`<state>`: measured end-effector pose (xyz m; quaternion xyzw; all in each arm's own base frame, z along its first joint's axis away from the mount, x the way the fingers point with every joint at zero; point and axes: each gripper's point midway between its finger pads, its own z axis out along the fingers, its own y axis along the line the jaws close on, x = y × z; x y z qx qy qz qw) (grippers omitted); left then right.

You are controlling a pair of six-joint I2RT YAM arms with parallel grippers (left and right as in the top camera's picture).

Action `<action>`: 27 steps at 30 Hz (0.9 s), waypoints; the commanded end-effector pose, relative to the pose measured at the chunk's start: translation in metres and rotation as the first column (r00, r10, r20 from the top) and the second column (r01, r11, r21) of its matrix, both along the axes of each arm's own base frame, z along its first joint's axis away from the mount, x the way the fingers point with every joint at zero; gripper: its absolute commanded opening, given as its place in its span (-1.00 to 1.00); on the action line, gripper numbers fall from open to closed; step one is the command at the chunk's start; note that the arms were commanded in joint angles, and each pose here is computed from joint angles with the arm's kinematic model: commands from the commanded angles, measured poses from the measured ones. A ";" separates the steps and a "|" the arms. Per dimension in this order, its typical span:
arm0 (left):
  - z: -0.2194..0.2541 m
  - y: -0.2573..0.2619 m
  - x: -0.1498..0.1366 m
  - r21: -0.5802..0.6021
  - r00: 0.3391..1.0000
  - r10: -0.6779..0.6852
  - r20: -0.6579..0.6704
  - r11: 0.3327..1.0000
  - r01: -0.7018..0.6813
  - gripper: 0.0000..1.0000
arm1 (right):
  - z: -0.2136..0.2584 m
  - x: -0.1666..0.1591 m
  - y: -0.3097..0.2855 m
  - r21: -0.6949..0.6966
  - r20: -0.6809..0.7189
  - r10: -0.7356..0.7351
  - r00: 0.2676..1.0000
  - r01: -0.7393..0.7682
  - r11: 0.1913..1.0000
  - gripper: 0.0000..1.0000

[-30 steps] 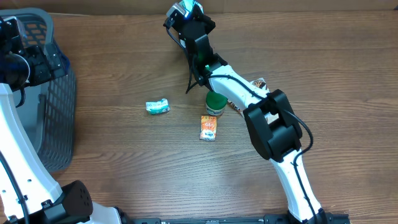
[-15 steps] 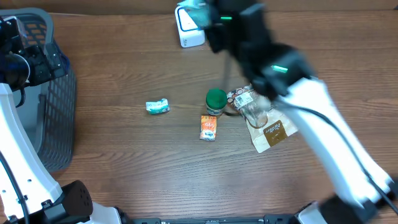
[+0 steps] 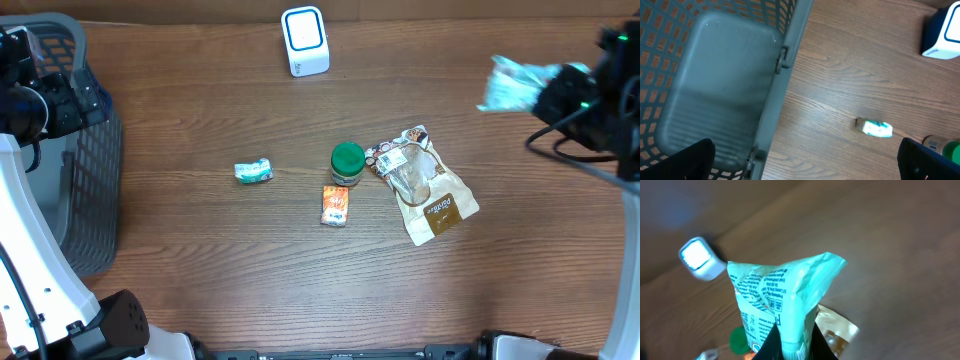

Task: Scan the item barcode
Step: 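Carry the wipes pack to the right side and release it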

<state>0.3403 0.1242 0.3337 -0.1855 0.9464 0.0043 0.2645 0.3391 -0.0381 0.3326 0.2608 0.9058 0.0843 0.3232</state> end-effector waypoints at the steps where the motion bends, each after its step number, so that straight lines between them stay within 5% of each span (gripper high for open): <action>1: 0.000 -0.001 0.002 0.006 1.000 -0.020 -0.001 1.000 0.020 0.99 | -0.038 0.000 -0.027 0.115 -0.066 -0.081 0.994 0.089 0.989 -0.92; 9: 0.000 -0.001 0.002 0.006 1.000 -0.020 -0.001 1.000 0.020 0.99 | -0.141 0.005 -0.090 0.287 -0.129 -0.217 0.968 0.246 0.926 -0.92; 27: 0.000 -0.001 0.002 0.006 1.000 -0.020 -0.001 1.000 0.020 0.99 | -0.256 -0.005 -0.135 0.211 -0.159 -0.379 0.912 0.406 0.889 -0.92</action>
